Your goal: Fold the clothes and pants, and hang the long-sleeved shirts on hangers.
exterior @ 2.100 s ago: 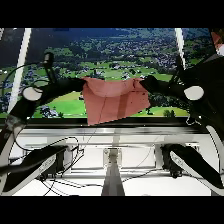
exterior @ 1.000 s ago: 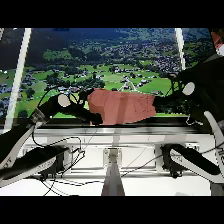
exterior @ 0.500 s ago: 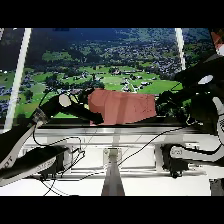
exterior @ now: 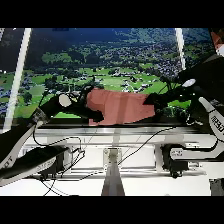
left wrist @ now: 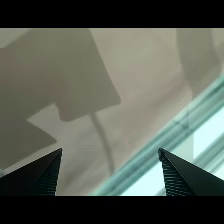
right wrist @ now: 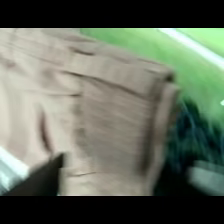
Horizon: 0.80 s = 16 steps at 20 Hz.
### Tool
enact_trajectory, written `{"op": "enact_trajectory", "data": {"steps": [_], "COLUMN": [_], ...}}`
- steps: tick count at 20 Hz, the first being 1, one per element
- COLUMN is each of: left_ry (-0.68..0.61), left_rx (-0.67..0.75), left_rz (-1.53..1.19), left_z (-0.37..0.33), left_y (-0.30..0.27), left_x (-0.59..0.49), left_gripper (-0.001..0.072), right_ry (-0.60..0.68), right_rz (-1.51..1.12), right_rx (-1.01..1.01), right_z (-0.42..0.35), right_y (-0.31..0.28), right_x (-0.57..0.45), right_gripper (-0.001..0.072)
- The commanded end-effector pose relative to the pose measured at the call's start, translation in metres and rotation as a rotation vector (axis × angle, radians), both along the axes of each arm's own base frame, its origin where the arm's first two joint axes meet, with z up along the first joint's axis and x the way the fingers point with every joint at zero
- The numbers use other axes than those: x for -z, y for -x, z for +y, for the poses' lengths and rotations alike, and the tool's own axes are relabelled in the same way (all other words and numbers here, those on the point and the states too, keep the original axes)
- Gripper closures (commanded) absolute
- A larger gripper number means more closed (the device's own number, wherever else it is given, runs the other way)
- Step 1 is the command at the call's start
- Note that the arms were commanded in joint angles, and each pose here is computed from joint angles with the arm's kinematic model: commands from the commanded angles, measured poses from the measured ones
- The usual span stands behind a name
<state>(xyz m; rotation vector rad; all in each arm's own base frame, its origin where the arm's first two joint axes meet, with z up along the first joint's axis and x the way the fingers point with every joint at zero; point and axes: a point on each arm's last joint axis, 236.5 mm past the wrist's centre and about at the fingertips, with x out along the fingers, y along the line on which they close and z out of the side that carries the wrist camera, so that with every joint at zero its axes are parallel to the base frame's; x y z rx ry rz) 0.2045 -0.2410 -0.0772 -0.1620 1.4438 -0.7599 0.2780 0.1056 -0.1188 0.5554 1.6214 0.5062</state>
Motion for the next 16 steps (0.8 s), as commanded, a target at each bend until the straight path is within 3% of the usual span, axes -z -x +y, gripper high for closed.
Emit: {"op": "enact_trajectory", "data": {"steps": [1,2,6,10,13,16], "left_ry": [0.001,0.002,-0.053,-0.130,-0.234,-0.313], "left_rx": [-0.032,-0.044,-0.030,0.014,0.020,-0.013], "left_rz": [-0.049,-0.069,-0.211,-0.497,-0.771,-0.981], "left_z": [-0.001,-0.001,0.011,0.032,0.064,0.096], "left_y": [-0.014,-0.019,-0.054,-0.118,-0.159,-0.169], "left_x": [0.000,0.000,-0.010,-0.079,-0.158,-0.228], "left_gripper": [0.0005,0.0005,0.0005,0.0009,0.0162,0.0166], "right_ry": [0.027,0.026,0.072,0.238,0.365,0.483], "right_rz": [-0.078,-0.100,-0.335,-0.724,-0.938,-1.004], "right_rx": [-0.060,-0.074,-0.082,-0.041,0.188,0.476], "right_z": [0.024,0.028,0.019,-0.022,-0.082,-0.164], "right_y": [-0.013,-0.020,-0.084,-0.154,-0.181,-0.167], "right_x": [0.003,-0.002,-0.060,-0.180,-0.283,-0.356], "right_gripper": [0.0519,0.0609,0.0650,0.0690,0.0690,0.0690]}}
